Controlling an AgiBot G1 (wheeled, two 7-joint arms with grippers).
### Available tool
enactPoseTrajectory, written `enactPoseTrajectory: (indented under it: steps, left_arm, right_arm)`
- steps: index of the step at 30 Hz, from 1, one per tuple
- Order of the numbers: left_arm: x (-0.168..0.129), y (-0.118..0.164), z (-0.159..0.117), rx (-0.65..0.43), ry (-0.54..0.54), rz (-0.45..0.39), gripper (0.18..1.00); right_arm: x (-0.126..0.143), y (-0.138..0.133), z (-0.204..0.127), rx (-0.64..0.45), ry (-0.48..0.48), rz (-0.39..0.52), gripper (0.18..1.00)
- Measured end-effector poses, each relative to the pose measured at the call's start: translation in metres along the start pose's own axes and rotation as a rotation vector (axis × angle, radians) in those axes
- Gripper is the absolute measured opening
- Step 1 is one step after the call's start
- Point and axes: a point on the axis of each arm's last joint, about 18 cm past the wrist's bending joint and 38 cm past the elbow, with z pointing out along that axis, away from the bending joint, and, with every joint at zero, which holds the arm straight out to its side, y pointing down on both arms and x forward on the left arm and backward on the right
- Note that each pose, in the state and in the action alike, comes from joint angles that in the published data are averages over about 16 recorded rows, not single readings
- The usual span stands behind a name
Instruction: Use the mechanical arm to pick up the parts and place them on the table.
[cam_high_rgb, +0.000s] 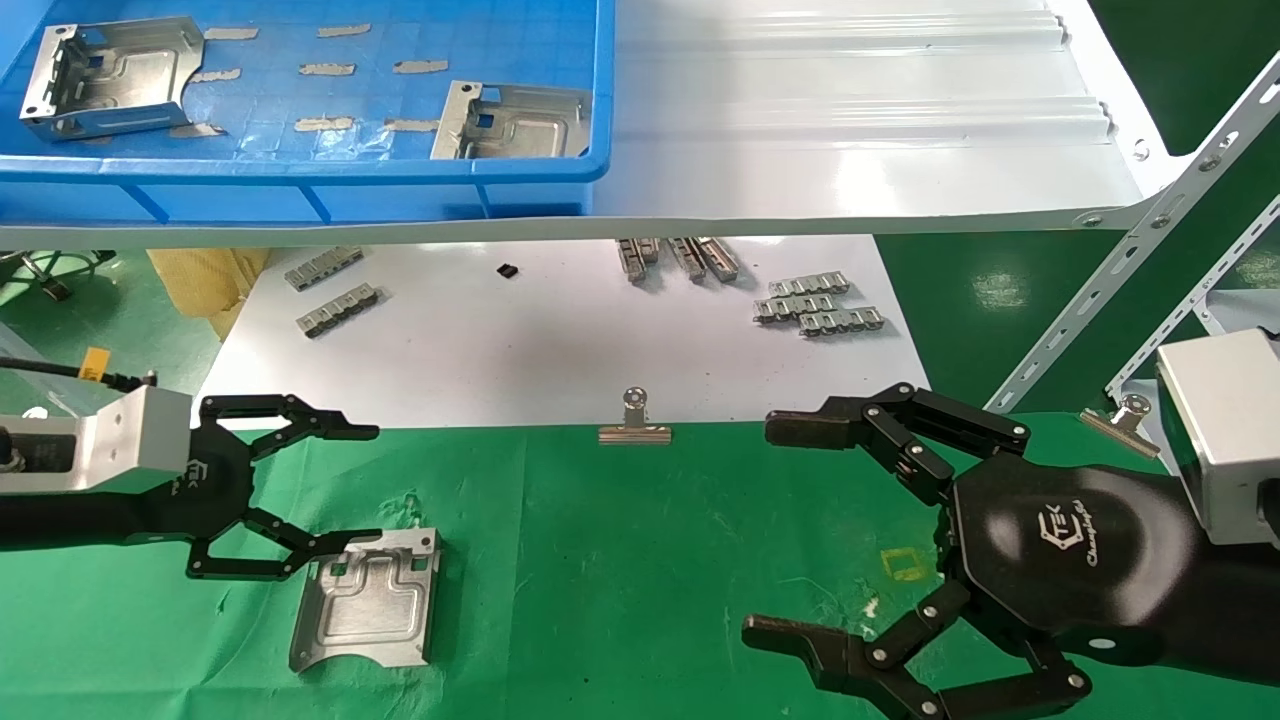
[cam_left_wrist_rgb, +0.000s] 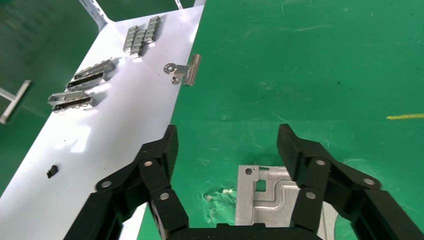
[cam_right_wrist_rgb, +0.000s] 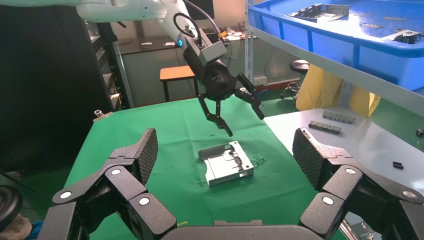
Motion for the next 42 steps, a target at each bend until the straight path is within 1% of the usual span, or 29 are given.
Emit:
enactPoseTrajectory:
  steps: [4, 9, 16, 22, 28, 42]
  left_arm:
    - [0.001, -0.002, 0.002, 0.013, 0.001, -0.004, 0.74]
    - [0.004, -0.005, 0.007, 0.038, 0.007, -0.017, 0.837]
    - [0.012, -0.016, 0.017, 0.105, 0.015, -0.059, 0.93]
    - [0.019, -0.027, 0.023, 0.166, 0.024, -0.096, 0.98]
    - [0.027, -0.04, 0.027, 0.223, 0.033, -0.132, 0.998]
    - [0.045, -0.07, 0.026, 0.336, 0.058, -0.203, 1.001]
  right_arm:
    - [0.0, 0.0, 0.0, 0.0, 0.0, 0.0, 1.001]
    - [0.0, 0.0, 0.0, 0.0, 0.0, 0.0, 1.001]
    - [0.0, 0.0, 0.0, 0.0, 0.0, 0.0, 1.001]
    - [0.0, 0.0, 0.0, 0.0, 0.0, 0.0, 1.001]
    - [0.0, 0.0, 0.0, 0.0, 0.0, 0.0, 1.001]
    - [0.0, 0.0, 0.0, 0.0, 0.0, 0.0, 1.001]
